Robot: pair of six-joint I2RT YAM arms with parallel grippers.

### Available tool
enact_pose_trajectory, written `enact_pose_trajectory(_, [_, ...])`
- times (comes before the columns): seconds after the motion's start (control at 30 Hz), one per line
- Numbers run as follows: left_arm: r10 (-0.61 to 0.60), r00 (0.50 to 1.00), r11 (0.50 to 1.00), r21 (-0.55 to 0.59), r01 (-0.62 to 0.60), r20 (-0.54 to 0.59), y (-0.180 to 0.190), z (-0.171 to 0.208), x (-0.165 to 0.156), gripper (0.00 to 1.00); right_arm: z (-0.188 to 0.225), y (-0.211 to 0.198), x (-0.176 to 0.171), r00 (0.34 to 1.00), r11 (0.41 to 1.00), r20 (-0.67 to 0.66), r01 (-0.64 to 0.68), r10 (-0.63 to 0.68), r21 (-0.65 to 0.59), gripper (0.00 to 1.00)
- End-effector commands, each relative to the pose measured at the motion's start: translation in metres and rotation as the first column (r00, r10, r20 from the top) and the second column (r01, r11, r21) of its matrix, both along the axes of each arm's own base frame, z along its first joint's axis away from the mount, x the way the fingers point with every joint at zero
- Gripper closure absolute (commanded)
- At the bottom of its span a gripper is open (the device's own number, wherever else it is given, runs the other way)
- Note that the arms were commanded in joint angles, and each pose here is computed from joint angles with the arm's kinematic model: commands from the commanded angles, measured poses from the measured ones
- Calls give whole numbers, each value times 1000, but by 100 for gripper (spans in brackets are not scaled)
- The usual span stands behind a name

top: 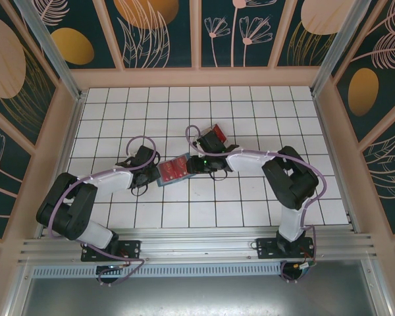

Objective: Put the credit cards into the card holder

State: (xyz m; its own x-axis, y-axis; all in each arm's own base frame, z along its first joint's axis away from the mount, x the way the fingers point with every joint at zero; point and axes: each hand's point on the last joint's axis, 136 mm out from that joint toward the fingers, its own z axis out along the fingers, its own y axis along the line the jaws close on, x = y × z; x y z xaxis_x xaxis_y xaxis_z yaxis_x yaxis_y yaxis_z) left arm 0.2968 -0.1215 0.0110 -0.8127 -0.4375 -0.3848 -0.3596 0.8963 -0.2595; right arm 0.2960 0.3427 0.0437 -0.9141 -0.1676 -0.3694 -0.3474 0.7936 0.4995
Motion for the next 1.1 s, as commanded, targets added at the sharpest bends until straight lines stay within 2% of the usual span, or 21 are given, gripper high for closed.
enact_pose_trajectory(0.0, [-35, 997, 999, -24, 34, -62, -7, -21, -9, 90, 20, 11, 0, 1000, 998, 29, -9, 7, 63, 64])
enact_pose_trajectory(0.27, [-37, 997, 999, -27, 35, -62, -7, -22, -9, 90, 49, 9, 6, 994, 997, 105, 5, -13, 74, 64])
enact_pose_trajectory(0.8, [-40, 997, 999, -34, 38, -63, -8, -21, -10, 90, 0, 21, 4, 1000, 999, 17, -19, 19, 38, 63])
enact_pose_trajectory(1.07, [-39, 997, 999, -35, 36, -67, -8, -24, -11, 90, 3, 24, 5, 1000, 998, 17, -23, 22, 51, 63])
